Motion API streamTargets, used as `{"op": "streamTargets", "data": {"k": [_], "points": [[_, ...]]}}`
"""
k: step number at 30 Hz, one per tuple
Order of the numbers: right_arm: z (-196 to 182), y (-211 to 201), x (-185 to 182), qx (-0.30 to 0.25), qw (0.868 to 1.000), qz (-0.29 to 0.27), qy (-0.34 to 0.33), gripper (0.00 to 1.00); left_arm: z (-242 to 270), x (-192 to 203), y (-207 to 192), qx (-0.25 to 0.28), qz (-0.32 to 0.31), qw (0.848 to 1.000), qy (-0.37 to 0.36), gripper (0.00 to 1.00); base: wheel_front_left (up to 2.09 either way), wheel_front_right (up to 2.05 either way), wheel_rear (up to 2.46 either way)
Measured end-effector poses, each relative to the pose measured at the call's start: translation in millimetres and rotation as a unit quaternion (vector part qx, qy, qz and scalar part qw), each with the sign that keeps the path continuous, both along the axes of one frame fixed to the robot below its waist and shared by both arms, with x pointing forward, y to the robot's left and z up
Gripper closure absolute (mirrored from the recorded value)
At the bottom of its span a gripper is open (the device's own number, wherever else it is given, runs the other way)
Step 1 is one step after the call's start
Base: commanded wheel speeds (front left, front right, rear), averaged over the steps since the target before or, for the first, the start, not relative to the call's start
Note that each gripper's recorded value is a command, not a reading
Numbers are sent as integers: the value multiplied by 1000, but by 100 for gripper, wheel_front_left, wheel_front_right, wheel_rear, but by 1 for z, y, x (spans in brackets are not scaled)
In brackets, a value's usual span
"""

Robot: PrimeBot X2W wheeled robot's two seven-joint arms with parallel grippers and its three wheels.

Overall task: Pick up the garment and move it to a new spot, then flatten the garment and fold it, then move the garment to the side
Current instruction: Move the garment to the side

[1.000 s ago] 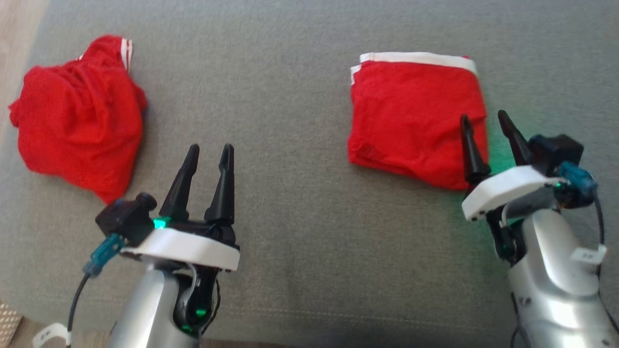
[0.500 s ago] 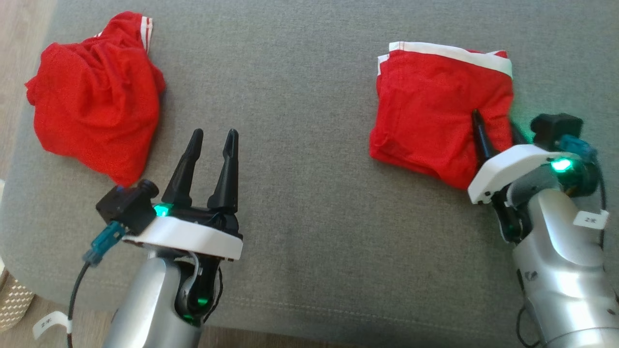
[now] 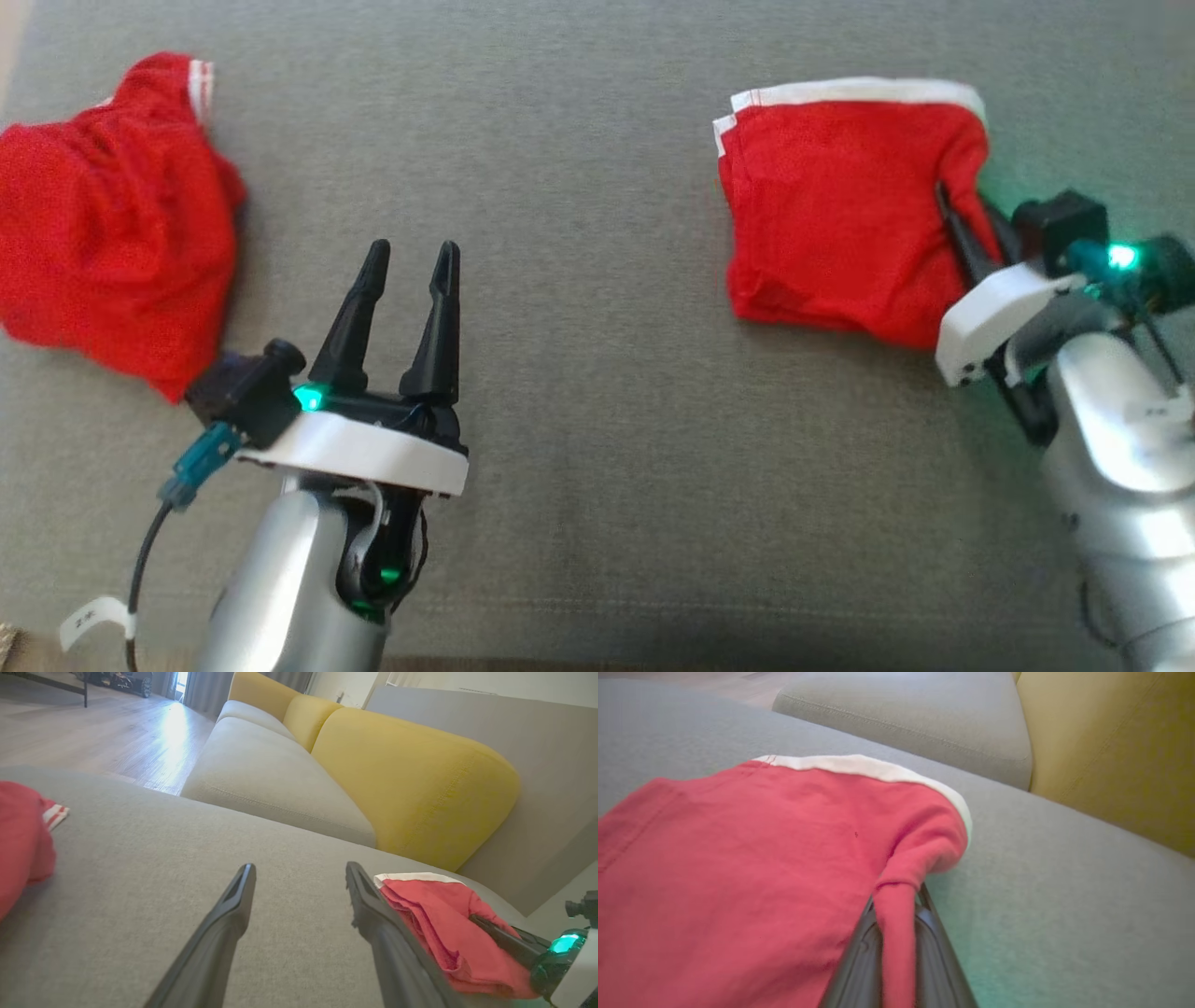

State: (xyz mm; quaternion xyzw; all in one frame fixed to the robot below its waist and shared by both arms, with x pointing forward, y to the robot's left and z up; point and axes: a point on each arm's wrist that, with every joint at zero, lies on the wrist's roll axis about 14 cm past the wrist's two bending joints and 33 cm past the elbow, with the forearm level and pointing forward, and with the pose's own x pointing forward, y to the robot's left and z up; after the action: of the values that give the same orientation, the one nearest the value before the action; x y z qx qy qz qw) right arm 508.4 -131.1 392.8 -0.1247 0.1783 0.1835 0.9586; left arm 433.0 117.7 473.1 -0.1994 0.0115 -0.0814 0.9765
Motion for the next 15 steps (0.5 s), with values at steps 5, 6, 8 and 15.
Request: {"op": "streamTargets", "data": {"k": [5, 6, 8, 15], "points": [[14, -44, 7, -60, 998, -11, -13, 100, 3, 14, -25, -2, -41, 999, -14, 0, 0, 0, 0], [15, -57, 7, -73, 997, -19, -12, 100, 4, 18, -31, -4, -48, 999, -18, 0, 0, 0, 0], [16, -85, 6, -97, 995, -37, -6, 100, 8, 27, -42, -9, -66, 997, -27, 0, 0, 0, 0], [24, -145, 6, -129, 988, -90, -1, 100, 18, 50, -75, -35, -108, 992, -53, 0, 0, 0, 0]]}}
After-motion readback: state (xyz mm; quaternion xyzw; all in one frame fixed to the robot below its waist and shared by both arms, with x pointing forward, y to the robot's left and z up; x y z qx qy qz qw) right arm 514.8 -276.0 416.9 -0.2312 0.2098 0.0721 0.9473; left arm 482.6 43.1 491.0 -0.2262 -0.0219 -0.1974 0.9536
